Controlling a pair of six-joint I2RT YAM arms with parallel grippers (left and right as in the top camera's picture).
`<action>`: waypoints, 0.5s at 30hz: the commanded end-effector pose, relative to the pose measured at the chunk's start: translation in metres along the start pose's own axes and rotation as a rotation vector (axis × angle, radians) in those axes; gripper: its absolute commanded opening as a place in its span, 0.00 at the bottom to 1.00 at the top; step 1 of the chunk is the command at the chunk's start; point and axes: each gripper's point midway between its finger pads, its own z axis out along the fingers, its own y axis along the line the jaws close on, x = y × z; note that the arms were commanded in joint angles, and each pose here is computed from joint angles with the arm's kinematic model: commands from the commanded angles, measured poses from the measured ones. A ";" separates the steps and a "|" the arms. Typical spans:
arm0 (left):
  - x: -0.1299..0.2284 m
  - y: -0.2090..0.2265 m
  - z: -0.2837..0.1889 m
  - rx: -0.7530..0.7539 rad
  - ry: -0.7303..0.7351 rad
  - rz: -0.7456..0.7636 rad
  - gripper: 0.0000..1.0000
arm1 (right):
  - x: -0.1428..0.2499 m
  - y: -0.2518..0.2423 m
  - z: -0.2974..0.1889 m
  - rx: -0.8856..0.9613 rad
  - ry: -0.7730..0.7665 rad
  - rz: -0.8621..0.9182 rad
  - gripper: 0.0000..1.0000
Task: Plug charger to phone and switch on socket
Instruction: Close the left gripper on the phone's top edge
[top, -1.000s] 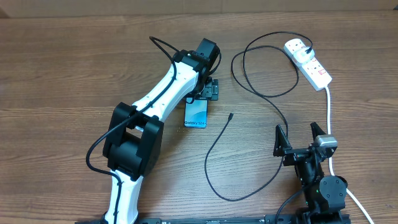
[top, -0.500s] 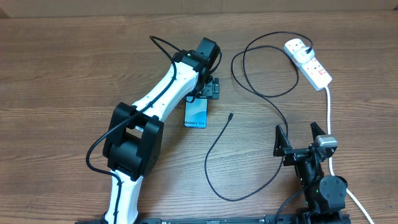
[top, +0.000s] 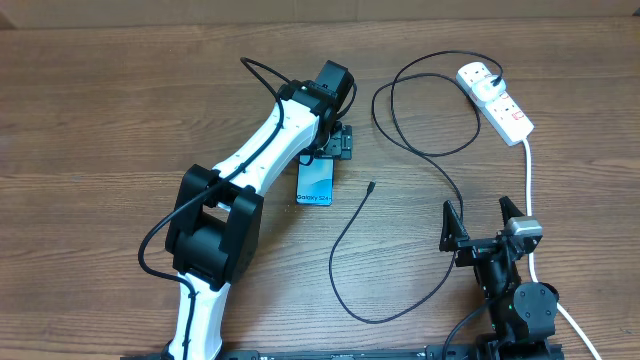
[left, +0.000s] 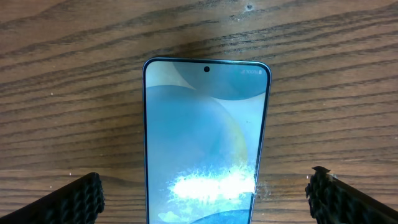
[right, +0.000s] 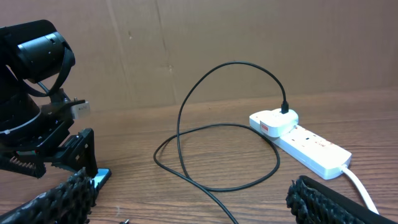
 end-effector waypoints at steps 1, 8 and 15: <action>0.000 -0.002 0.006 0.003 0.013 0.019 1.00 | 0.001 -0.001 0.000 0.003 -0.006 0.002 1.00; 0.008 -0.004 0.007 0.015 0.048 0.023 1.00 | 0.001 -0.001 0.000 0.003 -0.006 0.002 1.00; 0.012 -0.002 0.008 0.007 0.060 0.023 1.00 | 0.001 -0.001 0.000 0.003 -0.006 0.002 1.00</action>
